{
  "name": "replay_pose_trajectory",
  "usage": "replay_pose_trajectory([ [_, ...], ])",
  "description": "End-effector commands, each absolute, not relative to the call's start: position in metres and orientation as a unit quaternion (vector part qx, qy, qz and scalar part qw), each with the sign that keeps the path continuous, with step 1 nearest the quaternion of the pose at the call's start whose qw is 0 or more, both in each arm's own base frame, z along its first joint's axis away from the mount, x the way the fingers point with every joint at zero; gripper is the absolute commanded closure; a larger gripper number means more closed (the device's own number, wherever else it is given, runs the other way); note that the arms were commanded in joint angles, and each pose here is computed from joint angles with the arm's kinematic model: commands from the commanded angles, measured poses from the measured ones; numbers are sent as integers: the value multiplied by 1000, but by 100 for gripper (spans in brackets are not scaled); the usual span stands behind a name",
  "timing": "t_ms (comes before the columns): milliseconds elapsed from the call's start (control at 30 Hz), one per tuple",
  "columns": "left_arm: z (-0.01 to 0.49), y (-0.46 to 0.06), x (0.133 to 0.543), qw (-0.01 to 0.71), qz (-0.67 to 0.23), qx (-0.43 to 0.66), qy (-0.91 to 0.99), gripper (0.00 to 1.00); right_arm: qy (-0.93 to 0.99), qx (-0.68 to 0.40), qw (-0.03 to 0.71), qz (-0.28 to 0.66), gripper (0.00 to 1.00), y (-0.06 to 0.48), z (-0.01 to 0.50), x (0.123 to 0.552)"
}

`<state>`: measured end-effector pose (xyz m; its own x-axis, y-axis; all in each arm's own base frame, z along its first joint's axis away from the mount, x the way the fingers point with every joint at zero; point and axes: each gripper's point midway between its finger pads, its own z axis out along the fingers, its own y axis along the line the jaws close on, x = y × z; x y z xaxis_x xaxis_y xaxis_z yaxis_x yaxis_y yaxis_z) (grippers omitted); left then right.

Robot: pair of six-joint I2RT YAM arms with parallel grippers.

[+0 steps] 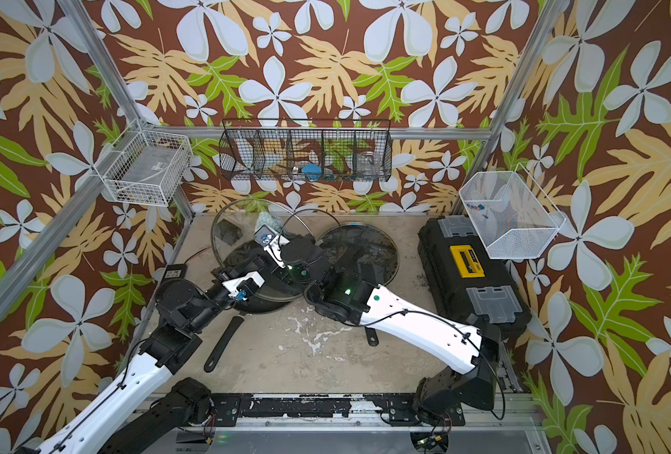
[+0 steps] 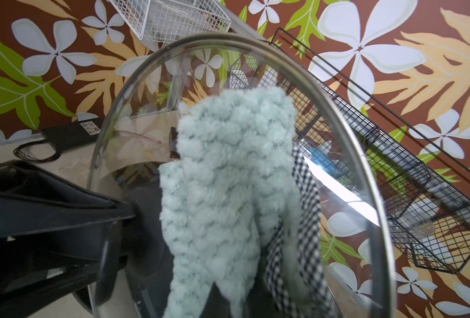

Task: Wipe the pot lid with a cloth
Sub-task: Wipe the pot lid.

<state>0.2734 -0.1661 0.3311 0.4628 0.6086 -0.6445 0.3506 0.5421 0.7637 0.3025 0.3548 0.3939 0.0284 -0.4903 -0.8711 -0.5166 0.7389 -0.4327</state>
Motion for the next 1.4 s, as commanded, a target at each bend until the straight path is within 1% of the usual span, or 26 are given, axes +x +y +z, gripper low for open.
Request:
replay_pose_trajectory([
  [0, 384, -168, 260, 775, 126, 458, 417, 100, 704, -320, 634, -17, 100, 331, 411, 320],
  [100, 380, -171, 260, 768, 135, 474, 409, 100, 701, -324, 635, -29, 100, 329, 414, 324],
  [167, 377, -174, 260, 762, 141, 487, 402, 100, 701, -336, 628, -15, 100, 337, 410, 321],
  [267, 373, -177, 261, 750, 157, 512, 389, 100, 692, -366, 622, 1, 100, 355, 401, 308],
  [367, 369, -177, 261, 739, 180, 530, 376, 100, 677, -408, 613, -3, 100, 374, 390, 292],
  [467, 363, -177, 263, 725, 202, 546, 368, 100, 669, -438, 600, -9, 100, 383, 380, 285],
  [567, 358, -175, 265, 714, 221, 555, 366, 100, 666, -436, 605, -28, 100, 378, 382, 289],
  [767, 344, -170, 272, 685, 255, 574, 369, 100, 668, -390, 632, -46, 100, 355, 418, 310],
  [833, 343, -169, 273, 682, 261, 575, 369, 100, 664, -394, 633, -55, 100, 356, 421, 313],
  [1000, 340, -167, 273, 675, 274, 580, 364, 100, 654, -436, 617, -46, 100, 377, 410, 311],
  [1167, 339, -167, 272, 675, 276, 581, 362, 100, 620, -512, 594, -25, 100, 409, 390, 289],
  [1367, 337, -168, 272, 672, 275, 585, 362, 100, 608, -538, 581, -45, 100, 416, 384, 289],
])
